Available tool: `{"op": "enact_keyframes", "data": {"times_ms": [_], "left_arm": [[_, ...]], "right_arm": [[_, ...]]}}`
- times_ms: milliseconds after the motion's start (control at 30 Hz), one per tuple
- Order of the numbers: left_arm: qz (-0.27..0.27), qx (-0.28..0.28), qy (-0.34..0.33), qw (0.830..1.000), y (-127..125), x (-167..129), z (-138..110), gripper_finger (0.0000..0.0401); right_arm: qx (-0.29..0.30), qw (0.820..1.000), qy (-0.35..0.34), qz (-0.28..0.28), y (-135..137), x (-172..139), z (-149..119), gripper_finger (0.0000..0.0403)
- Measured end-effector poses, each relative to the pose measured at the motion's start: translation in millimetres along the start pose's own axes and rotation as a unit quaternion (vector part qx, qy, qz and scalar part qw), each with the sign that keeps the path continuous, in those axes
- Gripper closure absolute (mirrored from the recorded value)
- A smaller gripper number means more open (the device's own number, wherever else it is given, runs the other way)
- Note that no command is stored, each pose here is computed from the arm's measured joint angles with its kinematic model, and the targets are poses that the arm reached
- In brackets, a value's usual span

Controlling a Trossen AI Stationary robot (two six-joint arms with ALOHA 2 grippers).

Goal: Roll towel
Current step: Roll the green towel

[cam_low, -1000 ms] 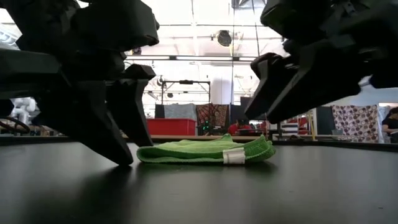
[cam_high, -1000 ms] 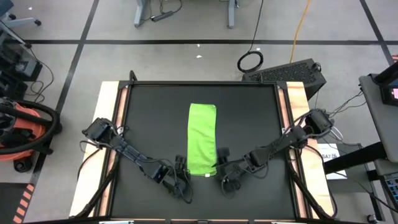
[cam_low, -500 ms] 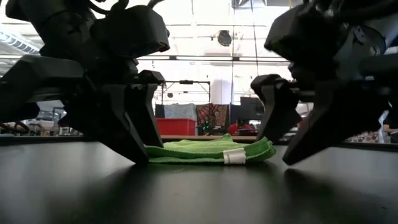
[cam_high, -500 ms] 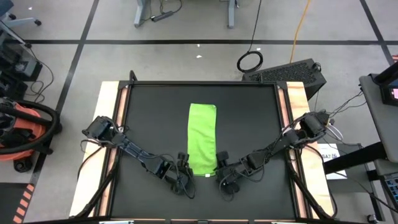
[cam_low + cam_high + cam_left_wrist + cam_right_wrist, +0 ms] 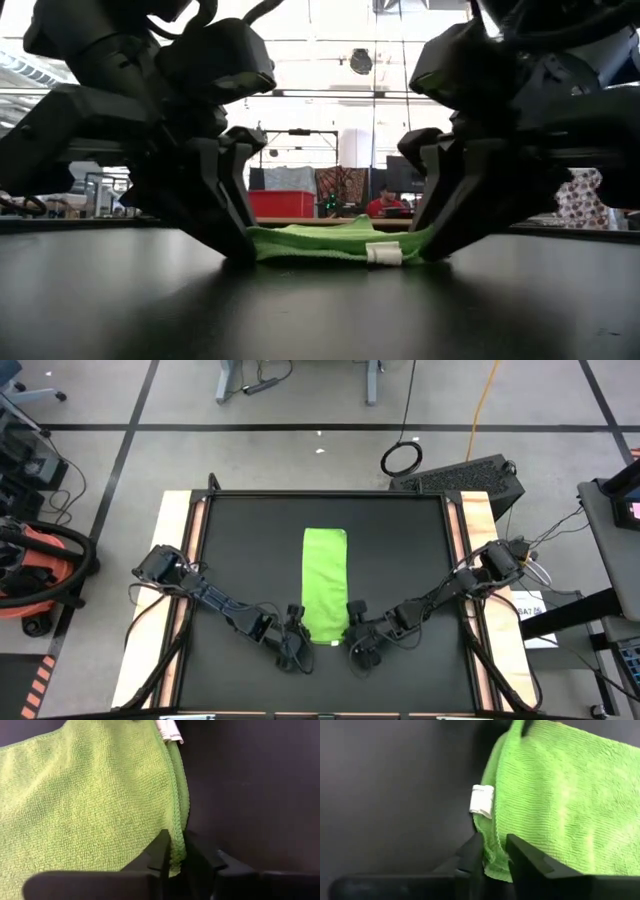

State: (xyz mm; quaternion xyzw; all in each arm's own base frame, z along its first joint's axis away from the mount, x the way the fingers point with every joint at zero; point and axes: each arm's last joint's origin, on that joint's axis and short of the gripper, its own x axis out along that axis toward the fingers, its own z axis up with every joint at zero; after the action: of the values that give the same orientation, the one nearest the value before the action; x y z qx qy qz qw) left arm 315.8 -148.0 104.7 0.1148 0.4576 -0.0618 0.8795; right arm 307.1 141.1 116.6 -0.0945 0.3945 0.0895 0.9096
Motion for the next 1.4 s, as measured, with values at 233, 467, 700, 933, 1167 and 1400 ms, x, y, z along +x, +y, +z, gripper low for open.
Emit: {"op": "enact_keyframes", "data": {"times_ms": [233, 467, 700, 933, 1167, 1400], "left_arm": [[-0.014, -0.002, -0.003, 1.0, 0, 0, -1, 0.0374], [-0.053, -0.038, -0.005, 0.998, 1, 1, 1, 0.0394], [-0.127, -0.061, -0.01, 0.99, 6, -3, 7, 0.0394], [-0.251, -0.122, 0.008, 0.96, 24, -3, 10, 0.0394], [-0.259, -0.163, 0.014, 0.952, 41, -1, 10, 0.0377], [-0.303, -0.197, 0.022, 0.932, 56, 0, 10, 0.0328]], "right_arm": [[0.04, 0.999, 0.004, 0.015, -7, 2, 0, 0.0396], [0.106, 0.991, 0.016, 0.079, -14, 3, 1, 0.04], [0.176, 0.972, 0.029, 0.151, -23, 4, 3, 0.0402], [0.244, 0.955, 0.04, 0.162, -40, 5, 3, 0.0402], [0.291, 0.938, 0.054, 0.179, -55, 6, 1, 0.0403], [0.325, 0.921, 0.07, 0.205, -62, 6, 0, 0.0403]]}}
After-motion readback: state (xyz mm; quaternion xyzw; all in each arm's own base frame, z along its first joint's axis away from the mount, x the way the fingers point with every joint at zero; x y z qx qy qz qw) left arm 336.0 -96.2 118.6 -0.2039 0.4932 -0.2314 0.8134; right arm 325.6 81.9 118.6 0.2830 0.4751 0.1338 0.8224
